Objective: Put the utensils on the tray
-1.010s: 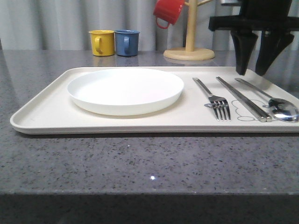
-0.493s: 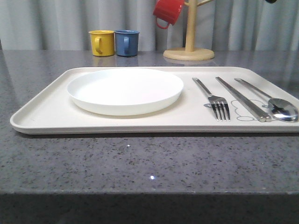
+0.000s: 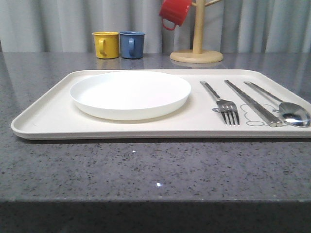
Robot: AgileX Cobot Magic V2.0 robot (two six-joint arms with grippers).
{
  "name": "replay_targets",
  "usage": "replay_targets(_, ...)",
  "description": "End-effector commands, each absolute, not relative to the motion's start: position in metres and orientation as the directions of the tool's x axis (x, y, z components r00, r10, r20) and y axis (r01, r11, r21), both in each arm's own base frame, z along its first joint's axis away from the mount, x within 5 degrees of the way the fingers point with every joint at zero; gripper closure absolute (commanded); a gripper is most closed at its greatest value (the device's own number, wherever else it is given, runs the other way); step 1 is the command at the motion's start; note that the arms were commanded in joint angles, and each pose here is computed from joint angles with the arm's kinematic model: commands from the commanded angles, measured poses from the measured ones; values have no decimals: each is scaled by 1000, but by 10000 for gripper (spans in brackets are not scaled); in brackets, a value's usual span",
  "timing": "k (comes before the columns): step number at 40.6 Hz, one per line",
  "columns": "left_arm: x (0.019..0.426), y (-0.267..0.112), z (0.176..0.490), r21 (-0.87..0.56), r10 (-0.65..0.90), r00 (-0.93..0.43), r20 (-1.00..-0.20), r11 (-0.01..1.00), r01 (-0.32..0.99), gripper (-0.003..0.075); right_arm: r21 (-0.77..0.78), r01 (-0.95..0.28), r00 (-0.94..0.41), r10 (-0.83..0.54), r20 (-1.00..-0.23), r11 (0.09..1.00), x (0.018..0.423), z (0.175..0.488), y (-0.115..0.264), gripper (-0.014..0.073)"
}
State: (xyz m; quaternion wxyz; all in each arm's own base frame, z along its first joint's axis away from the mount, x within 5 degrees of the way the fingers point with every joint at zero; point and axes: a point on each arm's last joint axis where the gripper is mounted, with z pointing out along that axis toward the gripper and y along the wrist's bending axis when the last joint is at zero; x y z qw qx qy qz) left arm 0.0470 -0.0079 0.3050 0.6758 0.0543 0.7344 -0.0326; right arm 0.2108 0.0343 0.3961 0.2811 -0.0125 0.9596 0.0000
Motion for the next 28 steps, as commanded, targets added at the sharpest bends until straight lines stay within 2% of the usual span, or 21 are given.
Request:
replay_targets(1,47,-7,320,10,9,11,-1000,994,113,738,-4,-41,-732,-33,-681,999,184,401,27,711)
replay_targets(8,47,-7,320,10,9,11,-1000,994,113,738,1,-74,-561,-41,-827,997,145,370,20,711)
replay_targets(15,47,-7,320,10,9,11,-1000,994,113,738,-53,-97,-302,-81,-950,994,100,343,10,711)
replay_targets(22,47,-7,320,10,9,11,-1000,994,113,738,-65,-110,-82,-75,-994,992,62,322,4,711)
replay_targets(28,47,-7,320,10,9,11,-1000,994,113,738,-60,-109,-4,-61,-998,992,45,311,1,715)
